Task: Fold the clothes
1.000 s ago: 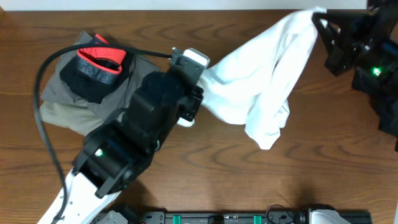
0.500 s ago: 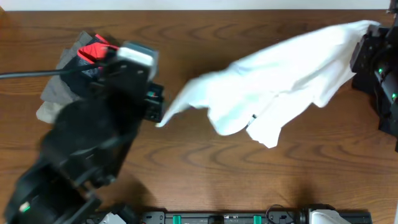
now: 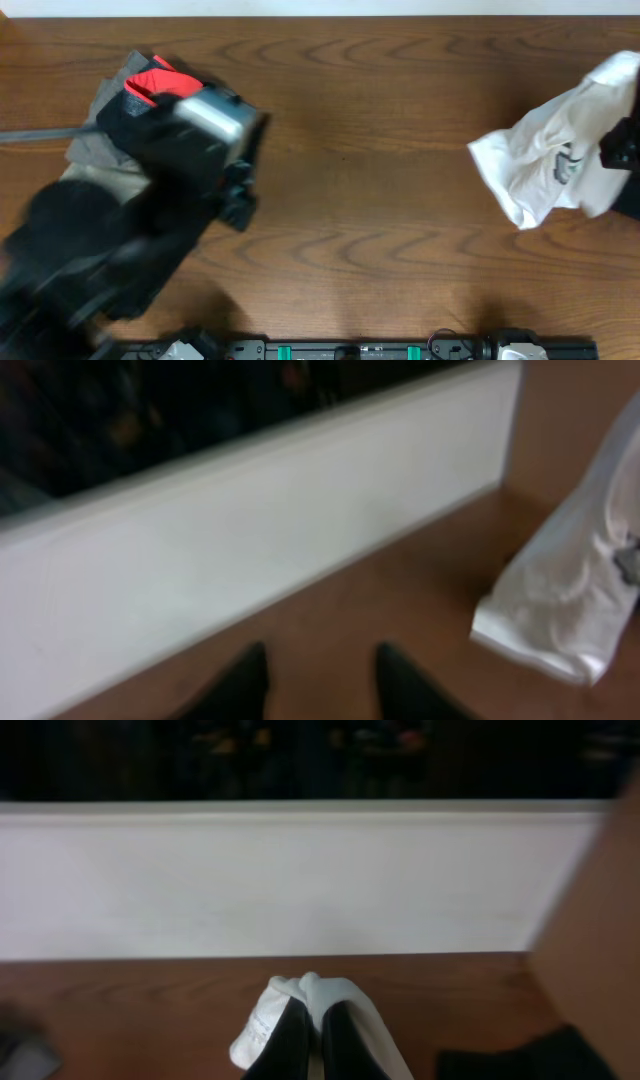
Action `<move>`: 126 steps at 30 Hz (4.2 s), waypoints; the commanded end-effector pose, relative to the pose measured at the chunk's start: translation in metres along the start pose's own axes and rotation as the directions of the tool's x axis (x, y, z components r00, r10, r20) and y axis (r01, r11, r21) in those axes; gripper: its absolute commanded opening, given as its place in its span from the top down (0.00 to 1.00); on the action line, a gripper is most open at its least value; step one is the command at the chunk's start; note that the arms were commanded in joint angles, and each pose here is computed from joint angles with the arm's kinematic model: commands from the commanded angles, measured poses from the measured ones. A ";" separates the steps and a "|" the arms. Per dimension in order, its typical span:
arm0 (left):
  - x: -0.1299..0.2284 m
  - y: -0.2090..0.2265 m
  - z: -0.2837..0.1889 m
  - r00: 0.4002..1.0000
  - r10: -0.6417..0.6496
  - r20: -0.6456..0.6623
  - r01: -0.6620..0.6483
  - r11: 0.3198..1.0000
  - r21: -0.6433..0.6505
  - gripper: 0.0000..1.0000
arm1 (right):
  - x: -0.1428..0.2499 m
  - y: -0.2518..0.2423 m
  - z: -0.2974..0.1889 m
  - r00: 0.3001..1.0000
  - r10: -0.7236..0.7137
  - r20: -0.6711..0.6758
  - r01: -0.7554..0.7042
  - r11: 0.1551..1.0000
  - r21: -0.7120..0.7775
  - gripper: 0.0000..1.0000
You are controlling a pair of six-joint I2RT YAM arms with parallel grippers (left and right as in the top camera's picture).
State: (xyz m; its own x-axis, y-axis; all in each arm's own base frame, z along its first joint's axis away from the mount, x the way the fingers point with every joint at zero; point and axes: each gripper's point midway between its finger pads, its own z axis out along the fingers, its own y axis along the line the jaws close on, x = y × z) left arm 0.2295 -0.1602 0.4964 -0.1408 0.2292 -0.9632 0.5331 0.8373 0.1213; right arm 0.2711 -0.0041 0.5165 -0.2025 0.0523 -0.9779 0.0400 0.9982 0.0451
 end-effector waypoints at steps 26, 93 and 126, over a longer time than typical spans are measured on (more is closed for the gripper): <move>0.147 -0.098 0.157 0.826 0.058 -0.560 0.147 0.938 0.313 0.25 | -0.039 0.117 0.069 0.989 0.143 0.036 -0.093 0.795 -0.600 0.99; 0.131 -0.142 0.185 0.892 0.185 -0.412 0.001 0.911 0.413 0.28 | -0.153 0.110 0.003 0.792 0.572 0.214 -0.239 0.612 -0.754 0.99; 0.097 -0.106 0.158 0.917 -0.069 -0.392 0.146 0.975 0.170 0.29 | -0.137 0.090 0.059 0.787 0.568 0.240 -0.331 0.718 -0.612 0.99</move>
State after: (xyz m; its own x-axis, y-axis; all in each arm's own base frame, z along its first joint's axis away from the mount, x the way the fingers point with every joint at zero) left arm 0.3037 -0.3028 0.3437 -0.4970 0.3620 -0.7886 0.6161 0.7872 -0.0269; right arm 0.3512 0.0777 0.6432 0.0777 0.6020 -0.7947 -0.5270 0.7014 0.4799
